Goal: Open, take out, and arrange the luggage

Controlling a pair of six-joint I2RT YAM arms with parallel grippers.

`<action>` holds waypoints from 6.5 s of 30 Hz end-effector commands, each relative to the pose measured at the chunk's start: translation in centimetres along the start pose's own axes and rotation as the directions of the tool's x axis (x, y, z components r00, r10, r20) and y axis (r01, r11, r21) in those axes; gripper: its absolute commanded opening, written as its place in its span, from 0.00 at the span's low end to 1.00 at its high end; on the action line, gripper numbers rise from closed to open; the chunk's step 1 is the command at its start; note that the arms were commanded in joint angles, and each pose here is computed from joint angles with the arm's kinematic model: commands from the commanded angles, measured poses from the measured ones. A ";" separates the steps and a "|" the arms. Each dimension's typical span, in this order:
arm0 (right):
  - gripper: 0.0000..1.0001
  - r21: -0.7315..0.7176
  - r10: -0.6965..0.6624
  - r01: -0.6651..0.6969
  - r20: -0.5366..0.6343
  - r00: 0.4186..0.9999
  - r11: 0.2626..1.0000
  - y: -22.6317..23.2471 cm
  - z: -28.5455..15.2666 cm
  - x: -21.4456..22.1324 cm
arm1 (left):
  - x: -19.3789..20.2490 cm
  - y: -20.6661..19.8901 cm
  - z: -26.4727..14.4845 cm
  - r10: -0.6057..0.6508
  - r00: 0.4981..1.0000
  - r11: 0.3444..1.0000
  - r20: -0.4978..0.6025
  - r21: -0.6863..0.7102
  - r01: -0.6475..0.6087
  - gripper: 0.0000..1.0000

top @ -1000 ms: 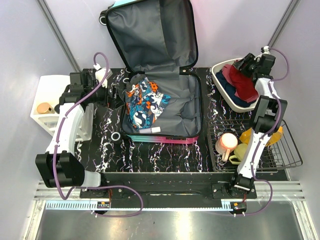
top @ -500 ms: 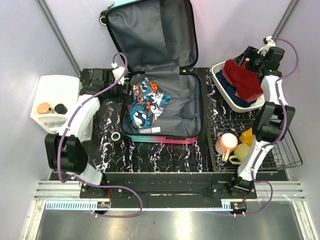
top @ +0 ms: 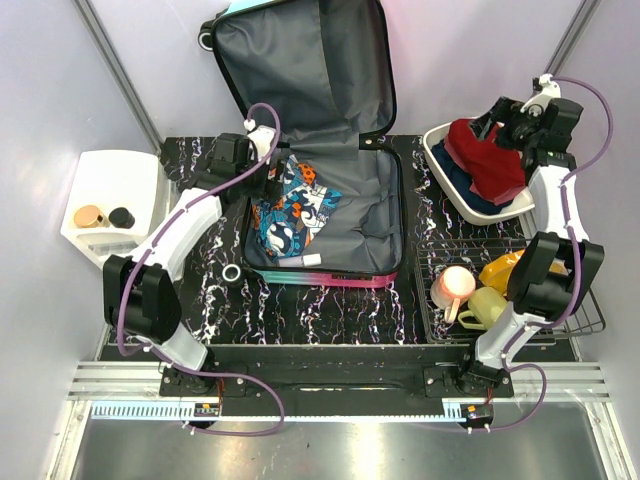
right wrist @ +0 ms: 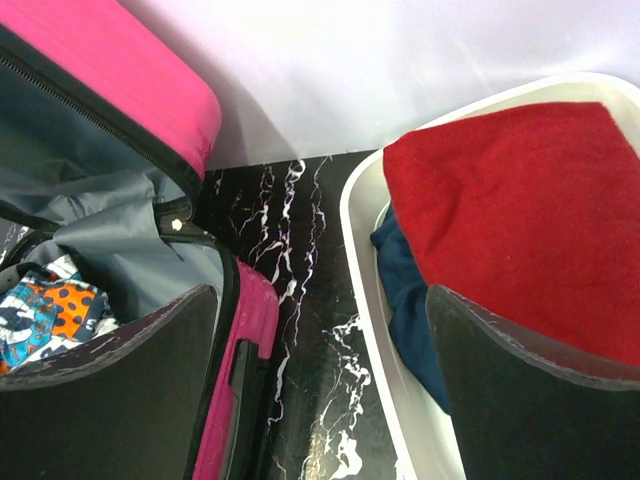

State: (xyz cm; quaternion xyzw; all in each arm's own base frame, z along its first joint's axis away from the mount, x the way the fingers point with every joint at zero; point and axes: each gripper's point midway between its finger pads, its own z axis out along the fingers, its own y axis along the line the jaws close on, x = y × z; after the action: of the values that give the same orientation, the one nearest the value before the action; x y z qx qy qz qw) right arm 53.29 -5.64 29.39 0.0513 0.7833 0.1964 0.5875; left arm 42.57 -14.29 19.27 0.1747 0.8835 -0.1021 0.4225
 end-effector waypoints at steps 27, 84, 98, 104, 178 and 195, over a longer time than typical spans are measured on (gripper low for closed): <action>0.91 -0.151 0.075 -0.071 0.022 0.997 0.986 5.1 -2.3 -2.1 | -3.8 -2.6 -3.0 -0.075 0.993 0.994 0.087 0.091 0.067 0.00; 1.00 -0.326 -0.302 0.244 -0.140 0.943 0.913 36.3 3.9 23.2 | -11.1 -10.0 -4.7 -0.526 0.845 0.786 0.099 0.437 0.438 0.00; 1.00 -0.587 -0.182 0.115 -0.057 0.982 0.802 40.8 -2.7 20.2 | -11.1 -10.2 -4.2 -0.572 0.817 0.750 0.079 0.453 0.481 0.00; 1.00 -0.497 -0.082 0.023 -0.097 0.992 0.868 41.6 -0.7 19.8 | -11.4 -10.5 -4.5 -0.603 0.795 0.722 0.067 0.468 0.509 0.00; 0.00 0.794 -0.142 -0.081 0.206 0.968 0.602 -4.6 -11.3 -7.2 | -10.3 -3.6 -7.7 -0.525 0.843 0.803 0.118 0.397 0.445 0.99; 0.26 0.622 0.103 -0.176 0.152 0.983 0.763 -7.7 4.3 -3.8 | -7.0 -1.0 -7.2 -0.481 0.874 0.834 0.070 0.345 0.431 0.99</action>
State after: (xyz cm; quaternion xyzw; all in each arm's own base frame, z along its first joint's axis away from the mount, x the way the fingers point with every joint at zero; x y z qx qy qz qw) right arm 56.66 -13.93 26.18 0.3105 0.7863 -0.1005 0.5247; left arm 41.79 -13.94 28.65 -0.0265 0.8421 -0.3458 0.4130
